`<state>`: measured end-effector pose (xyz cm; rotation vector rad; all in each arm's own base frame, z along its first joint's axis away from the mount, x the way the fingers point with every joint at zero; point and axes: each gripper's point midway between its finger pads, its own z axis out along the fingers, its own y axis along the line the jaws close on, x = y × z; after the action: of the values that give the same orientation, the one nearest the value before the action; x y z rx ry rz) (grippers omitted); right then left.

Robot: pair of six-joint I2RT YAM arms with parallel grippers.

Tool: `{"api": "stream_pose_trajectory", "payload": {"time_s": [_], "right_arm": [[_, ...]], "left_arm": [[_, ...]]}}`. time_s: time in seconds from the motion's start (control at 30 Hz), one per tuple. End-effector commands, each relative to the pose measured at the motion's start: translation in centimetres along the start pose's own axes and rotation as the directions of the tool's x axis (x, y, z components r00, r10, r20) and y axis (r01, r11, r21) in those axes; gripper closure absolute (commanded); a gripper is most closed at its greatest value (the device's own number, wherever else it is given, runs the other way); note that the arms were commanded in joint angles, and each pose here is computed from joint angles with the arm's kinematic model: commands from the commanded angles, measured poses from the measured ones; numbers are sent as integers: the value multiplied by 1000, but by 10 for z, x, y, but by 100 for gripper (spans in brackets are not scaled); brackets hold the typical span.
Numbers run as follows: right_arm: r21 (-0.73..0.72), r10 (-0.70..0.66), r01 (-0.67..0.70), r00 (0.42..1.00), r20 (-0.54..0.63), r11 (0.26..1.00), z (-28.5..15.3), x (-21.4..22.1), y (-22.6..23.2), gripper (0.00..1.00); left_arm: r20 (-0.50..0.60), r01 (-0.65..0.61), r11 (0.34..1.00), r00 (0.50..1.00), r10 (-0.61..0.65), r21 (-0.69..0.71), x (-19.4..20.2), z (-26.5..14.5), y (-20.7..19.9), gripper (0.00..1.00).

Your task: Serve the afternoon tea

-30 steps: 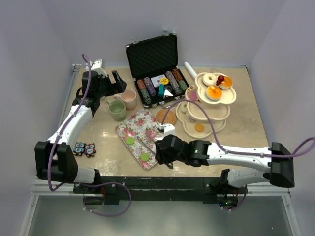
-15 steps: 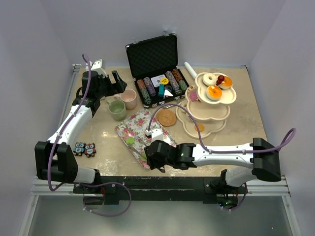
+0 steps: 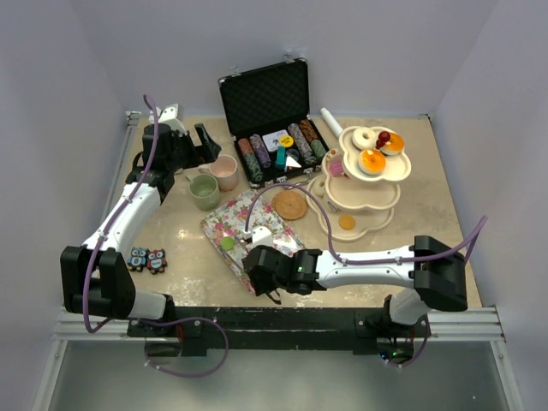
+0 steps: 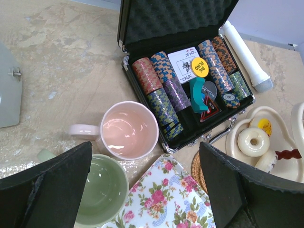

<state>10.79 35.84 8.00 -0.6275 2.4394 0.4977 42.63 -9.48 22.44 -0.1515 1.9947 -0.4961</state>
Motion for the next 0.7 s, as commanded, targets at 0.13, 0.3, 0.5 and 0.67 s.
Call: {"api": "stream_pose_trajectory", "payload": {"time_s": [0.13, 0.3, 0.5, 0.67], "right_arm": [[-22, 13, -12, 997, 73, 1000, 3, -27, 16, 55], [11, 21, -22, 997, 74, 1000, 6, -31, 9, 61], [34, 58, -62, 993, 101, 997, -3, -43, 3, 68], [39, 152, -160, 977, 147, 986, -32, -59, -9, 70]], "left_arm": [[53, -25, 999, 998, 24, 21, -18, -4, -7, 1], [52, -25, 1000, 998, 24, 19, -18, -3, -7, 1], [53, -25, 999, 998, 24, 21, -18, -4, -7, 2], [53, -24, 1000, 998, 22, 21, -18, -4, -7, 2]]}}
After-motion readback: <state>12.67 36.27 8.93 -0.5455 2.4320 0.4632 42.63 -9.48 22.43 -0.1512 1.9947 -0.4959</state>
